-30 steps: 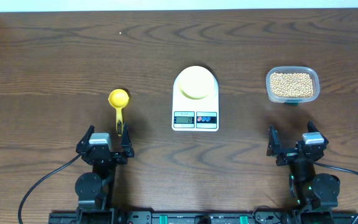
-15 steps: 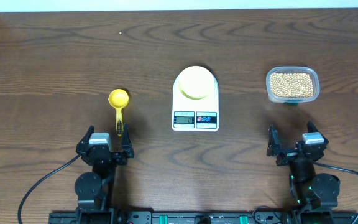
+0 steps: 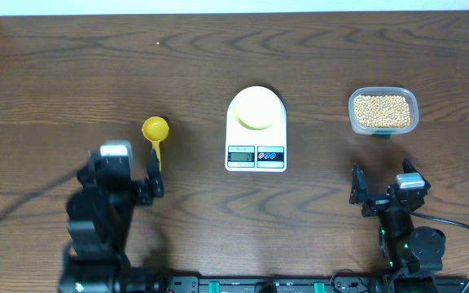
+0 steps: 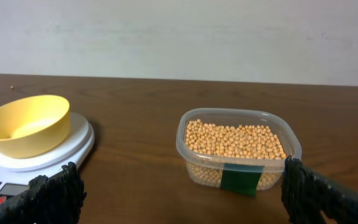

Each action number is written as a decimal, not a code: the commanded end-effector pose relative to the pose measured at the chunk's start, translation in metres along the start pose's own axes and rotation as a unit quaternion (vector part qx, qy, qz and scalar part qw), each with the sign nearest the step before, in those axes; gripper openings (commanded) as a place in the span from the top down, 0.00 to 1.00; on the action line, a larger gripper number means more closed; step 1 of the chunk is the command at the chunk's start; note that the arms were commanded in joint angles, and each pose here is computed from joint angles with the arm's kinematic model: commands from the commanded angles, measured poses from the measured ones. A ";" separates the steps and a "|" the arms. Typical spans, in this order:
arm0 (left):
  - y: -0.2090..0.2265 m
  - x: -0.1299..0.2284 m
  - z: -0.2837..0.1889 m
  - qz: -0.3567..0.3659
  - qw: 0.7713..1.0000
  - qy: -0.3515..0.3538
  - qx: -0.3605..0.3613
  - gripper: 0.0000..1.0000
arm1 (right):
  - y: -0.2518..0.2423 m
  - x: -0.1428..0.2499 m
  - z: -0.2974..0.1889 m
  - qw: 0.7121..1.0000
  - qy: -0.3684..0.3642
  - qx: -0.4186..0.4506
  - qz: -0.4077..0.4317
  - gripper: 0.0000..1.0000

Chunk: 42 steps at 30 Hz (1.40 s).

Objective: Scoop item into bowl and weigh 50g on scale
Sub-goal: 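Move the left gripper over the yellow scoop's handle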

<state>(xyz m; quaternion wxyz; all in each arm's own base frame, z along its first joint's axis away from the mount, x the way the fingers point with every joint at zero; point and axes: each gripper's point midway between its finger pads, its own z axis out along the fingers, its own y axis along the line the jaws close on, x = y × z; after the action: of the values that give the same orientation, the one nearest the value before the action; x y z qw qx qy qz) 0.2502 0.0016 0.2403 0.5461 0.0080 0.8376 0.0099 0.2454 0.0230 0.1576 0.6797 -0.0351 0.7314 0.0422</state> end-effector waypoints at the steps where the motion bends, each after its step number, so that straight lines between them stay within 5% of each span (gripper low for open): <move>1: 0.004 -0.038 0.001 0.017 0.999 0.031 -0.005 0.08 | 0.001 0.001 0.000 1.000 0.000 -0.001 -0.004 0.01; 12: 0.007 -0.081 0.035 0.020 0.968 0.249 -0.001 0.08 | 0.001 0.001 0.000 1.000 0.000 -0.001 -0.004 0.01; 21: 0.022 -0.035 0.080 -0.012 0.921 0.389 -0.016 0.08 | 0.001 0.001 0.000 1.000 0.000 -0.001 -0.004 0.01; 34: 0.025 0.024 0.132 -0.017 0.874 0.485 -0.014 0.08 | 0.001 0.001 0.000 1.000 0.000 -0.001 -0.004 0.01; 42: 0.025 0.042 0.154 -0.017 0.866 0.500 -0.013 0.08 | 0.001 0.001 0.000 1.000 0.000 -0.001 -0.004 0.01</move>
<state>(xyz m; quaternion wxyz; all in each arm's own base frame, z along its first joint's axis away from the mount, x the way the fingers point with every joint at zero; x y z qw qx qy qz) 0.3678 0.0252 0.1445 0.0539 -0.0133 0.9984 0.0074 0.2454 0.0230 0.1576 0.6797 -0.0351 0.7314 0.0422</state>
